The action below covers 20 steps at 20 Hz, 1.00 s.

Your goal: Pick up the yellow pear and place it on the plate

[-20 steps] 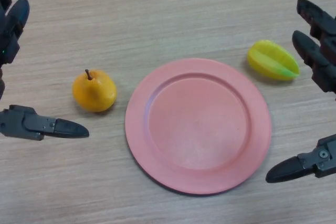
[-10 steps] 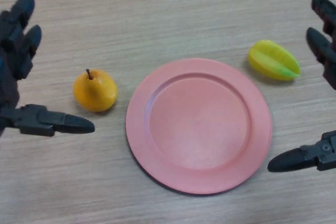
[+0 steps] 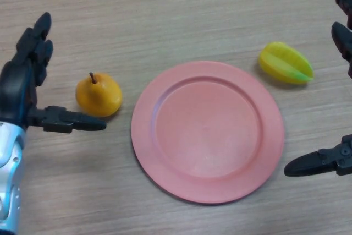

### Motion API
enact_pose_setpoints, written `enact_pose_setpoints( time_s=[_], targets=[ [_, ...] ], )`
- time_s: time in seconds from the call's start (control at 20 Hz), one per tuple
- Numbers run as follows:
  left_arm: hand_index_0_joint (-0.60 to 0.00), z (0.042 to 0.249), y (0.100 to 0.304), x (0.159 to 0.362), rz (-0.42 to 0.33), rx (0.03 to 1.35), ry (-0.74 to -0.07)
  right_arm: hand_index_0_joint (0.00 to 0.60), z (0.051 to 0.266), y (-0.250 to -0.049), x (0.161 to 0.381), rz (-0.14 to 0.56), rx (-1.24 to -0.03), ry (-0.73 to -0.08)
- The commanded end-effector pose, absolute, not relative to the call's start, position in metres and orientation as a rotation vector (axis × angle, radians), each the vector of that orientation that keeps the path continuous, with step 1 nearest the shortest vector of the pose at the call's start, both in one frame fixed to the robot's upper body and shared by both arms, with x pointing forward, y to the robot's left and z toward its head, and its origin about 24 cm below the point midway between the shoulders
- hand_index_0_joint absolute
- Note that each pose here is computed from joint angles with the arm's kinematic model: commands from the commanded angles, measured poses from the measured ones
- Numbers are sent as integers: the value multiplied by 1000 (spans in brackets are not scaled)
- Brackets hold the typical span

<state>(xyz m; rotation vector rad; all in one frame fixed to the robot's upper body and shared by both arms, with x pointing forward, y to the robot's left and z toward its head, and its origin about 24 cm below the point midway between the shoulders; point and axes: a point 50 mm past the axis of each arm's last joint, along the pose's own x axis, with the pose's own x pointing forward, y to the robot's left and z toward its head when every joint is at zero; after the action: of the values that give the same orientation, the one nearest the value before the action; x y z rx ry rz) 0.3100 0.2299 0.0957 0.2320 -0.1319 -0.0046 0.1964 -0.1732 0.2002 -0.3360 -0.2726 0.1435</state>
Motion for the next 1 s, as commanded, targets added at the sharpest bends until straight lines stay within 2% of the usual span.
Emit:
enact_pose_setpoints(
  time_s=[0.05,0.25,0.55,0.7,0.75,0.8,0.85,0.9,0.95,1.0],
  targets=[
    [0,140,240,318,20,230,-388,0,225,-178,187,83,-408,-456],
    [0,124,230,333,-6,248,-343,0,226,-184,184,61,-419,-459],
    [0,117,218,347,24,349,-373,0,225,-189,184,56,-392,-450],
    [0,109,209,354,5,391,-349,0,226,-193,181,24,-408,-475],
    [-49,108,207,356,2,398,-339,0,227,-194,181,15,-404,-479],
    [-149,108,207,356,0,403,-339,0,227,-194,180,14,-402,-478],
    [-299,107,205,357,-5,414,-339,0,227,-195,180,10,-399,-476],
    [-399,107,202,358,-9,421,-339,0,227,-195,179,8,-396,-474],
    [-548,107,197,359,-11,440,-350,0,227,-197,178,6,-394,-471],
    [-600,106,195,359,-8,459,-354,0,227,-198,177,5,-380,-474]
  ],
)
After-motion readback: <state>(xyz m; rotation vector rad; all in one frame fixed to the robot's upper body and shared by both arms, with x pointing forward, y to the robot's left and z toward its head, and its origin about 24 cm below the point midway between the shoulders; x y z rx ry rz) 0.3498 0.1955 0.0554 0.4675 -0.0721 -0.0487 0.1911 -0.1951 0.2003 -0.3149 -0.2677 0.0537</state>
